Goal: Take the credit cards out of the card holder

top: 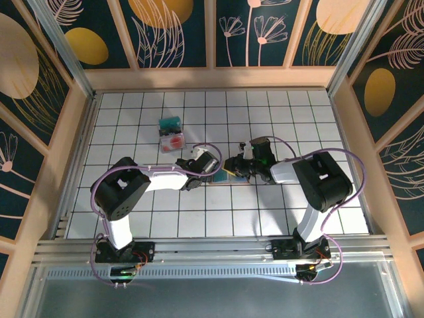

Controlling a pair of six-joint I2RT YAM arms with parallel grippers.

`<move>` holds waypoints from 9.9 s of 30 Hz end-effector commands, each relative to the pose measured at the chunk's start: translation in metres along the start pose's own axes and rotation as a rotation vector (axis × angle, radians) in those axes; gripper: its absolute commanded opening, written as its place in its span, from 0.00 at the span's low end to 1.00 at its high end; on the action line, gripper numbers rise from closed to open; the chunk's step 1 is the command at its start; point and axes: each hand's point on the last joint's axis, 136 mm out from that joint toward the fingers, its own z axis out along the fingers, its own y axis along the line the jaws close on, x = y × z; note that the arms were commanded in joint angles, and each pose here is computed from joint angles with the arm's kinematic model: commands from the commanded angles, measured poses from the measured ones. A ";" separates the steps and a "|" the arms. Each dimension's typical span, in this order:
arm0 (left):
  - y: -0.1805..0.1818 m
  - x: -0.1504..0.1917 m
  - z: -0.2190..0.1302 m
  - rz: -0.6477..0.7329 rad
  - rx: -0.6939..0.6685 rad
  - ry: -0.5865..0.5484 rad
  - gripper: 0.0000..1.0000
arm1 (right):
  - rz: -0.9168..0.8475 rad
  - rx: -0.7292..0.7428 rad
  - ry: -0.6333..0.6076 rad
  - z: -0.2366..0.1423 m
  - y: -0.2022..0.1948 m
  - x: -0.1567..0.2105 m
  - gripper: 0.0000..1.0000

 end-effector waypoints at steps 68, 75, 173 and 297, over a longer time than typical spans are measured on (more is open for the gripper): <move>-0.025 -0.008 -0.004 0.057 0.124 0.001 0.99 | 0.023 0.067 -0.046 -0.013 -0.016 -0.013 0.07; -0.020 0.003 0.004 0.079 0.091 0.030 0.99 | 0.027 0.068 -0.047 -0.013 -0.016 -0.013 0.06; -0.042 -0.142 -0.165 -0.310 0.892 -0.400 0.83 | -0.433 -0.345 -0.374 -0.102 0.146 -0.043 0.00; 0.136 -0.161 0.069 1.030 0.310 -0.047 0.12 | -0.351 0.263 -0.745 -0.187 0.099 -0.078 0.99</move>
